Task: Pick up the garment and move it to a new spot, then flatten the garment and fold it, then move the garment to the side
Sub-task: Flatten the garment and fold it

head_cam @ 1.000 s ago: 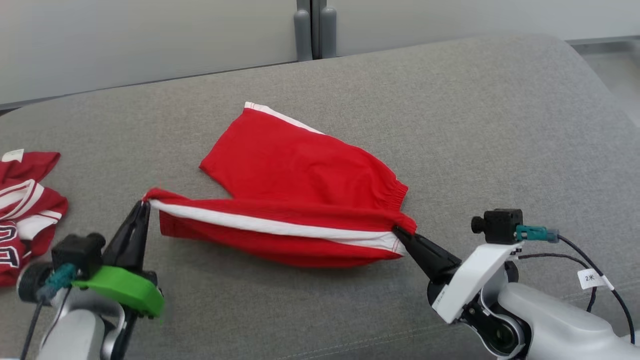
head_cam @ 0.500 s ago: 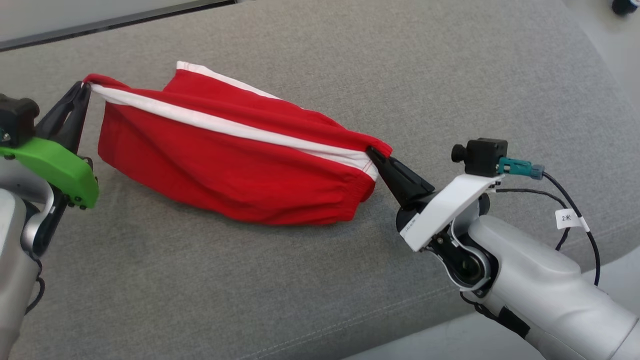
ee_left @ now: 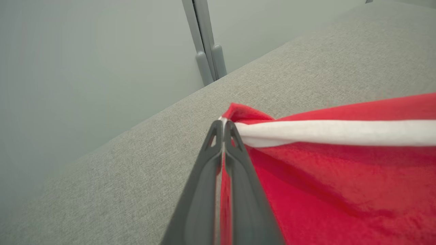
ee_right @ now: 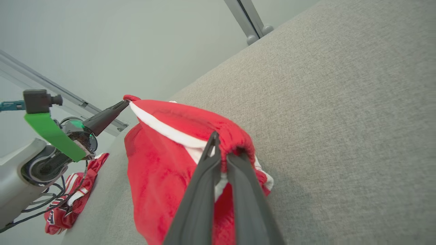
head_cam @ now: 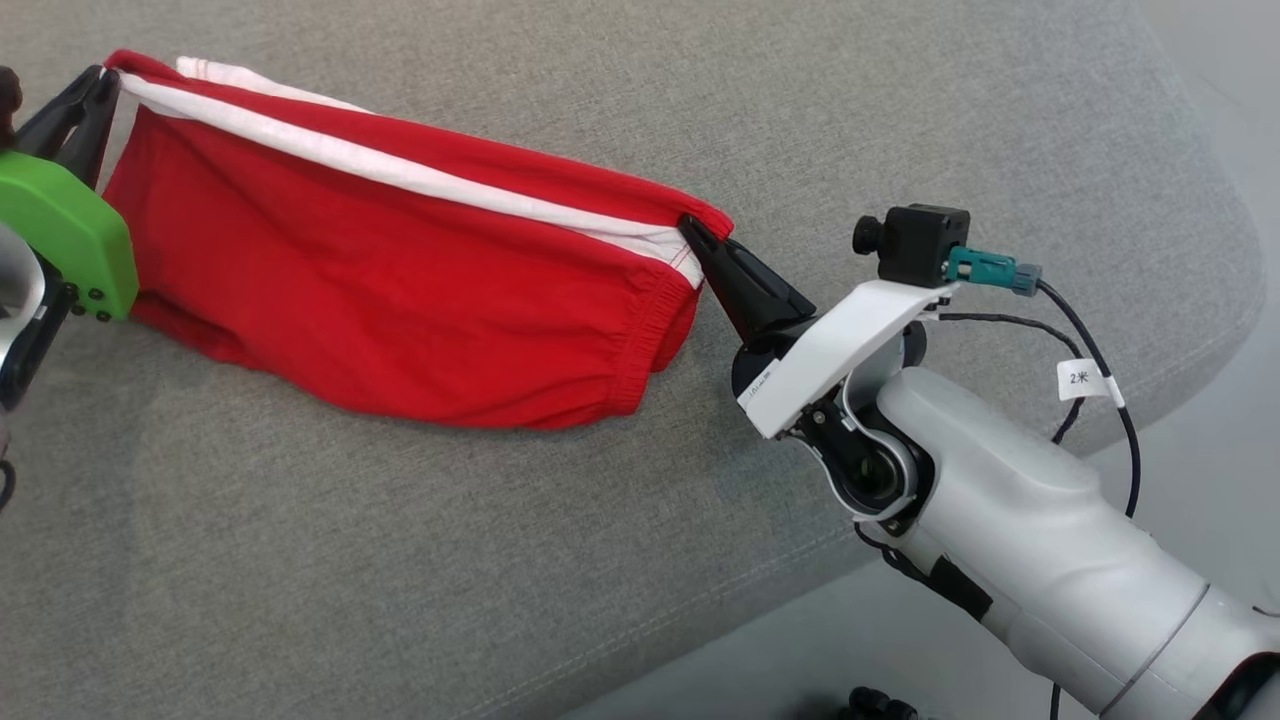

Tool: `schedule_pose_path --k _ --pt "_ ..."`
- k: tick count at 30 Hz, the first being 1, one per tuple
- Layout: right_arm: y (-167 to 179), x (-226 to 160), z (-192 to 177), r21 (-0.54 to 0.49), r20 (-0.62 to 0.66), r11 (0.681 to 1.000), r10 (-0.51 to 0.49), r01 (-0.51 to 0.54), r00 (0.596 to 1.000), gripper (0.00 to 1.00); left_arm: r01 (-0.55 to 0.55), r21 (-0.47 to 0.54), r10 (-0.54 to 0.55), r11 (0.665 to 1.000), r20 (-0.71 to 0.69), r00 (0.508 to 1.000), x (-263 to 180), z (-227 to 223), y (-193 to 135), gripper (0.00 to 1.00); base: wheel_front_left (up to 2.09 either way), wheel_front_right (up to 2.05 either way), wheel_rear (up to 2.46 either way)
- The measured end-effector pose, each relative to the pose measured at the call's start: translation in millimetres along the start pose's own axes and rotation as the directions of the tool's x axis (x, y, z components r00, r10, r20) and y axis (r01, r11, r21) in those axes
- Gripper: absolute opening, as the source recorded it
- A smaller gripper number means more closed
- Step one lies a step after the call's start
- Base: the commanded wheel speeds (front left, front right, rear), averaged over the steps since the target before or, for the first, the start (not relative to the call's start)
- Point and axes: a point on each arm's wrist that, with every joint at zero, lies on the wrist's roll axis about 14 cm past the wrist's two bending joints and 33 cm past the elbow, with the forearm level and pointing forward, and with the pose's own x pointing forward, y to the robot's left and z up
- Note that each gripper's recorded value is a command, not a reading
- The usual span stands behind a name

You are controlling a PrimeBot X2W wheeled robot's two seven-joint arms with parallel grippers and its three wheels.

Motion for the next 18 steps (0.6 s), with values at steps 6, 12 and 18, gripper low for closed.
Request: schedule_pose_path --k 6,12,18 --pt "-7.5 7.3 -0.9 0.008 0.01 1.0 -0.024 0.024 1.0 0.0 0.016 0.01 -0.016 1.0 -0.043 0.999 27.0 -12.7 3.3 0.0 0.0 0.0 0.0" --pt "-14.7 11.6 -9.0 0.012 -0.002 0.999 -0.048 0.048 0.999 0.0 0.047 0.048 -0.041 0.998 -0.118 0.992 46.5 -39.0 -1.5 0.0 0.0 0.0 0.0" --pt "-20.8 12.2 -19.3 0.008 -0.028 0.998 -0.063 0.063 0.998 0.0 0.067 0.047 -0.059 0.997 -0.153 0.986 55.2 -57.0 -9.3 0.0 0.0 0.0 0.0"
